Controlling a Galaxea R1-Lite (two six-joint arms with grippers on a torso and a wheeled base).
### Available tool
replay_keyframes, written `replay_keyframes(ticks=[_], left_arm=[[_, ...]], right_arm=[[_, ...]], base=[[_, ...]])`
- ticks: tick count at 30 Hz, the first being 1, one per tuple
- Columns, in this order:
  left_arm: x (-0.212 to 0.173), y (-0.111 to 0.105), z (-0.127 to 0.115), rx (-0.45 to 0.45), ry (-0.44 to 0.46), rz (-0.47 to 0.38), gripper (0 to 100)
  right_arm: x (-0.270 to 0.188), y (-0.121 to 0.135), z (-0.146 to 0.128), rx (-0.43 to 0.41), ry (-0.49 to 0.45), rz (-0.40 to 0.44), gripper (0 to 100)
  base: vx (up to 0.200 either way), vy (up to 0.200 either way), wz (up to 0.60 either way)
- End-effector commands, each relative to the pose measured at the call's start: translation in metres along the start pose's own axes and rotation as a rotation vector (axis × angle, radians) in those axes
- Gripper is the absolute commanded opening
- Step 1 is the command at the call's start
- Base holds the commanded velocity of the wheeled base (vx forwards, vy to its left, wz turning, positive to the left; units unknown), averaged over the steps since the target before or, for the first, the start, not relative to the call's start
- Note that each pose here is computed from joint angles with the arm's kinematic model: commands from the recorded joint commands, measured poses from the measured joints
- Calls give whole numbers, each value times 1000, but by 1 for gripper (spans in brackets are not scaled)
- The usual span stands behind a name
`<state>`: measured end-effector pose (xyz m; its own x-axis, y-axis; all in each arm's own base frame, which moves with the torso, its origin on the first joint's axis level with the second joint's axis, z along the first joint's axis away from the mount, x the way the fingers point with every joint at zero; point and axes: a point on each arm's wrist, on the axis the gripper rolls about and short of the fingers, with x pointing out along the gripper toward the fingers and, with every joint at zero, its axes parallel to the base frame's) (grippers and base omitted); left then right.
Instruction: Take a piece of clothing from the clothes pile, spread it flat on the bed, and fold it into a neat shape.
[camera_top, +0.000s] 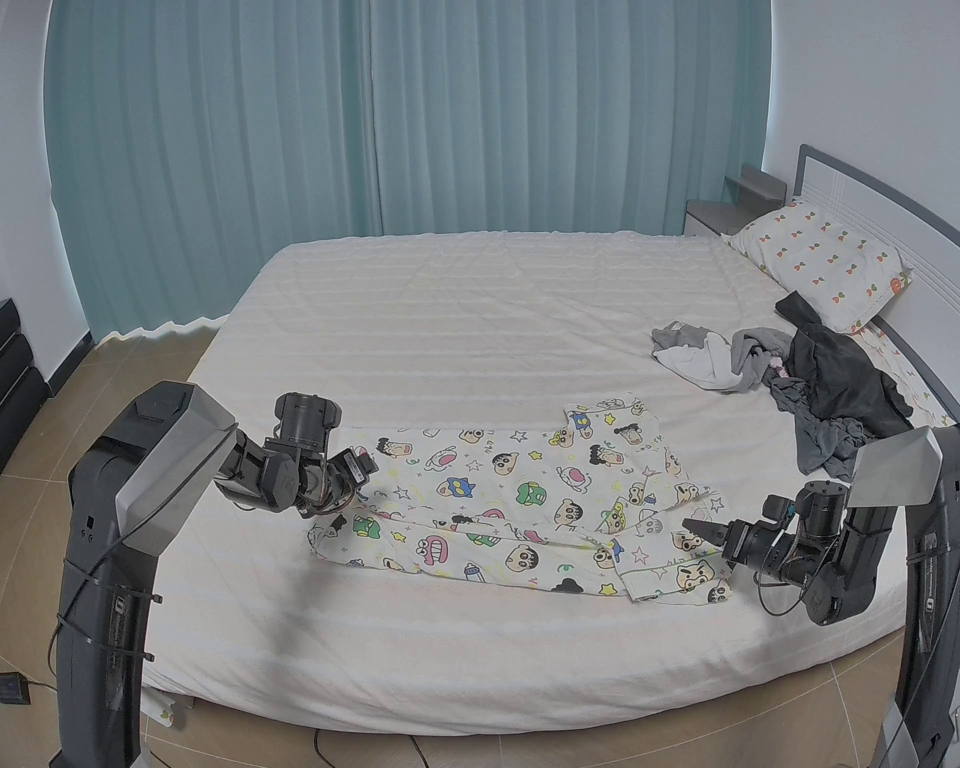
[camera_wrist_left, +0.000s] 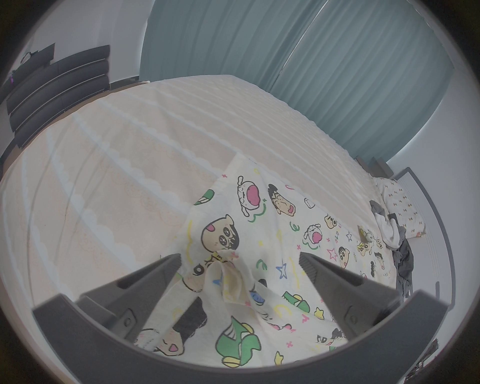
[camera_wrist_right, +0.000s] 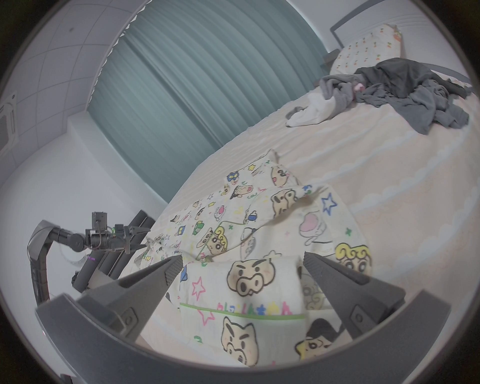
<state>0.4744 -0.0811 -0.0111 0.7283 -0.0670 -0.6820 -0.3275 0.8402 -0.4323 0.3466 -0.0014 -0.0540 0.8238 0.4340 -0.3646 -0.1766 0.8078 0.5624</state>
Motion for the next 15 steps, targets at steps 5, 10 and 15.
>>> replay_keyframes(ticks=[5,10,15], left_arm=[[-38,33,19,-86,43,2,100],[-91,49,12,-124,158,-65,100],[-126,59,-10,-274,171,-158,100]], right_arm=[[-22,0,6,95,-74,-65,100],[-38,1,17,171,-108,-74,100],[-54,17,16,213,-83,-52,100]], base=[[0,0,0],[0,0,0],[0,0,0]])
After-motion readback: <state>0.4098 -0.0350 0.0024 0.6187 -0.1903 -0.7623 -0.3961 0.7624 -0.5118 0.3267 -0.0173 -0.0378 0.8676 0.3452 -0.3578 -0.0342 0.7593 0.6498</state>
